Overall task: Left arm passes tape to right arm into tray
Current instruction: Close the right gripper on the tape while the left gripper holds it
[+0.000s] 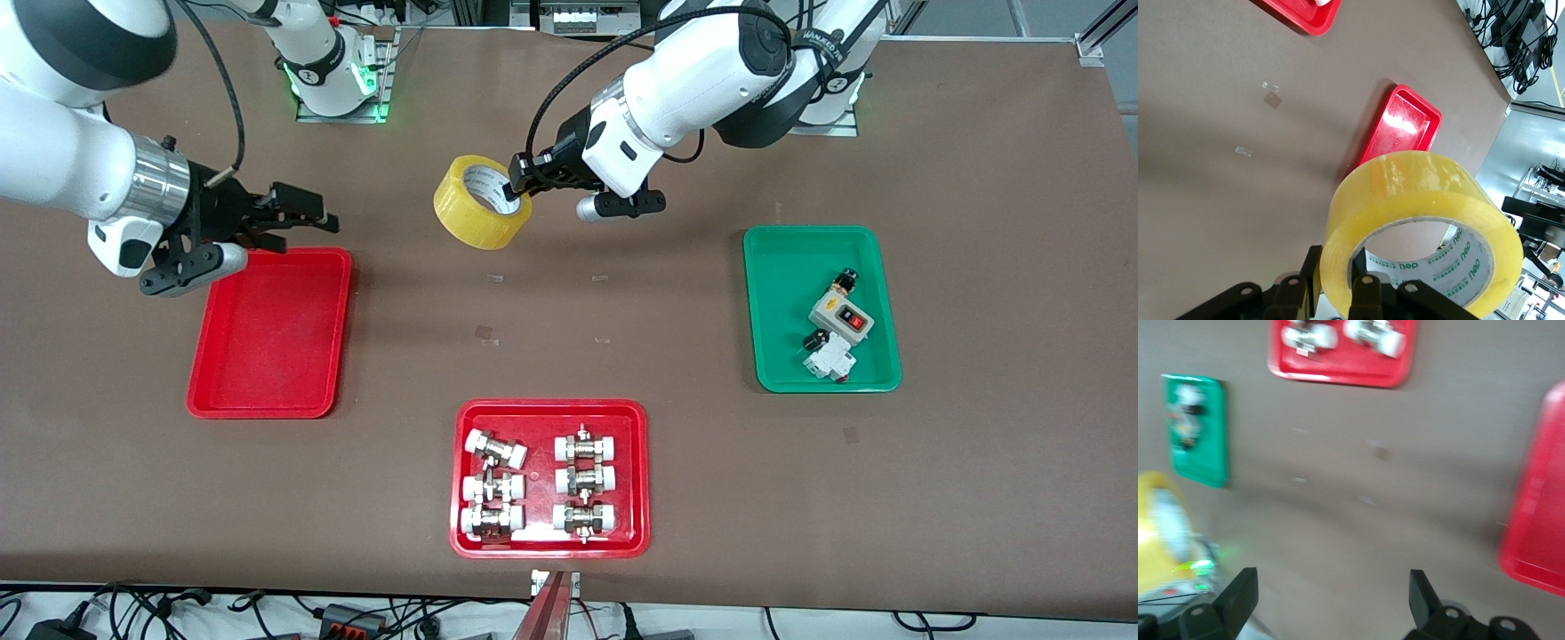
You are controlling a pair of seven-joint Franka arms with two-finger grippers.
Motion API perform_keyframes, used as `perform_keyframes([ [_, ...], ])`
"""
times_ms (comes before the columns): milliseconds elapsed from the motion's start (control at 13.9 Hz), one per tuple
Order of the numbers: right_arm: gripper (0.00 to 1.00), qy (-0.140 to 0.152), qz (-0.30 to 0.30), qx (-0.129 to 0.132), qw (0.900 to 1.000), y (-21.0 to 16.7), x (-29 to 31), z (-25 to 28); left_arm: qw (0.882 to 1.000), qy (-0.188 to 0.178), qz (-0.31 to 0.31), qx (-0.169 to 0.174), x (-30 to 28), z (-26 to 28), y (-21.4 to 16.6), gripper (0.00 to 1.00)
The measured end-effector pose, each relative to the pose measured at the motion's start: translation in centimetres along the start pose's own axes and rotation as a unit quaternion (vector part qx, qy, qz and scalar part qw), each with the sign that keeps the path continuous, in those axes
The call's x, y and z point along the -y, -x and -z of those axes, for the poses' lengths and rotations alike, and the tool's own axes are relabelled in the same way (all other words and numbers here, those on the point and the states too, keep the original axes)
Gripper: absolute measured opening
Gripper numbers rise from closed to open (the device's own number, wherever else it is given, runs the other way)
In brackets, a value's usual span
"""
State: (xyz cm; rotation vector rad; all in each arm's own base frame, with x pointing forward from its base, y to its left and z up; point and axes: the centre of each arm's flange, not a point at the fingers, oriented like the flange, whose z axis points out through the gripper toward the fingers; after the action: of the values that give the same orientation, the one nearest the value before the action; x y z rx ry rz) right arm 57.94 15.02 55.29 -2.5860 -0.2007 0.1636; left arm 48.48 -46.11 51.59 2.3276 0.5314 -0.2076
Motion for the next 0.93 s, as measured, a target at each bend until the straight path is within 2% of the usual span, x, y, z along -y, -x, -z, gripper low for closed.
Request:
perform_keyframes([
  [143, 1.00, -0.064, 0.002, -0.004, 0.998, -0.3, 2.0, 0.1, 1.000, 0.000, 0.000, 0.000, 0.0, 0.0, 0.0, 0.22],
  [287, 1.00, -0.098, 0.015, -0.004, 0.995, -0.4, 4.6, -0.9, 1.000, 0.000, 0.001, 0.000, 0.0, 0.0, 0.0, 0.22],
  [574, 1.00, -0.112, 0.034, -0.005, 0.993, -1.1, 8.5, -4.8, 1.000, 0.000, 0.001, 0.000, 0.0, 0.0, -0.1, 0.22],
  [932, 1.00, -0.120, 0.036, -0.001, 0.992, -1.3, 9.5, -6.2, 1.000, 0.000, 0.002, 0.000, 0.0, 0.0, -0.1, 0.22],
])
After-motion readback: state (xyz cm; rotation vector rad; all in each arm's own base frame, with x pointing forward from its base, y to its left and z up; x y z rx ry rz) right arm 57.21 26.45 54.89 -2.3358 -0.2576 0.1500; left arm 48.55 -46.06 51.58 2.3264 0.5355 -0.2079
